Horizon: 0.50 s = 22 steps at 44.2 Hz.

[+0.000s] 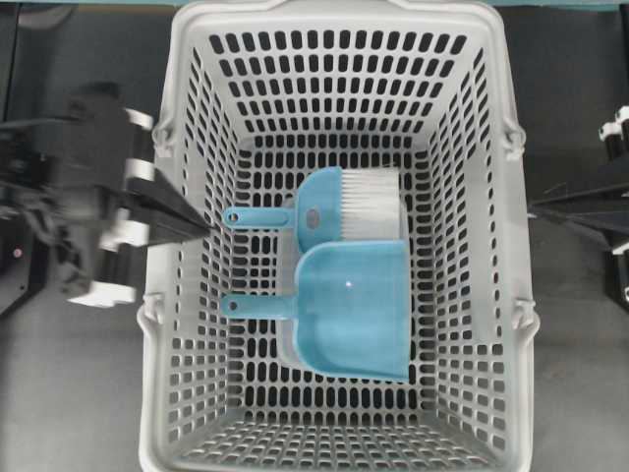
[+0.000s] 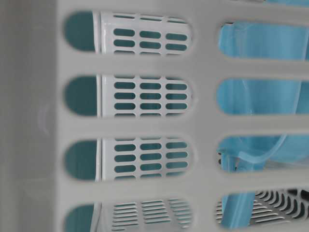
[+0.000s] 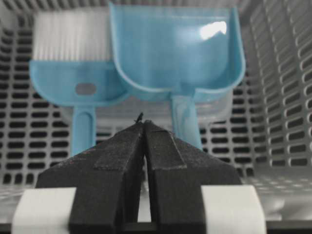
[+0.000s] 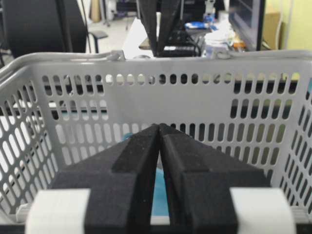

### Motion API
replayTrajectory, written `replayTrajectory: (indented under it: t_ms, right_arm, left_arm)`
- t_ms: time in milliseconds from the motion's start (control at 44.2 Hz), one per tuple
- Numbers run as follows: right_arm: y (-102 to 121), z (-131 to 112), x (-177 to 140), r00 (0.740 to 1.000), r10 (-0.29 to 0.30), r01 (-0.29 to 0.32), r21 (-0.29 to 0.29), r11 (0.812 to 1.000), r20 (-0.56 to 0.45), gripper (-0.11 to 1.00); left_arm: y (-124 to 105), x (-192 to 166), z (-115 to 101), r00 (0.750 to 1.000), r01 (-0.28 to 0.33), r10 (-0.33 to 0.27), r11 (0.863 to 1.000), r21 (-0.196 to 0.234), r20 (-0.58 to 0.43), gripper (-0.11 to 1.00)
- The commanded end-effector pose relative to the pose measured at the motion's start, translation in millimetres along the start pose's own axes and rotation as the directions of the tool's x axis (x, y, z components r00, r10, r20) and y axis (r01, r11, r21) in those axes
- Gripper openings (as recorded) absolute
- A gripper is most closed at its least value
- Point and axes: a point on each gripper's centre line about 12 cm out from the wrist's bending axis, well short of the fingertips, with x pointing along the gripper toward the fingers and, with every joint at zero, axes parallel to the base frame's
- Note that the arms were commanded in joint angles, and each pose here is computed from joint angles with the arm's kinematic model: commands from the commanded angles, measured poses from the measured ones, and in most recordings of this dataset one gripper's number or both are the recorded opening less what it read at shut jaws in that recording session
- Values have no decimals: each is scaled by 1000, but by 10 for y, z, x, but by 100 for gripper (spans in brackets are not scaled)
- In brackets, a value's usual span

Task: Pick up the dustpan from the shopping basket with the left arm.
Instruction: 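Move the left gripper over the teal dustpan handle in the basket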

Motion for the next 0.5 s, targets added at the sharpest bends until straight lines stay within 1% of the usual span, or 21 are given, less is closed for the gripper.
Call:
replayTrajectory:
  t_ms: [0, 90, 158, 226, 384, 430, 475]
  right_arm:
    - [6, 34, 13, 1000, 3, -3, 5, 1000, 9, 0]
    - [9, 26, 12, 1000, 4, -4, 5, 1000, 6, 0]
    - [9, 24, 12, 1000, 4, -4, 5, 1000, 5, 0]
    - [9, 13, 8, 1000, 4, -4, 5, 1000, 1, 0]
    - [8, -12, 8, 1000, 4, -4, 17, 1000, -11, 0]
    - [8, -19, 5, 1000, 4, -4, 23, 1000, -14, 0]
    - [8, -27, 4, 1000, 4, -3, 32, 999, -17, 0]
  left_arm:
    - [-46, 113, 256, 998, 0, 0, 1000, 10, -56, 0]
    - [-70, 251, 334, 993, -1, 3, 1000, 12, -117, 0]
    - [-98, 395, 365, 983, -2, 5, 1000, 17, -185, 0]
    - [-107, 541, 344, 966, -7, 11, 1000, 19, -260, 0]
    - [-171, 764, 282, 943, 0, 10, 999, 32, -332, 1]
    - [-202, 824, 262, 939, 6, 8, 999, 38, -345, 7]
    - [-209, 880, 232, 933, 6, 9, 999, 38, -359, 16]
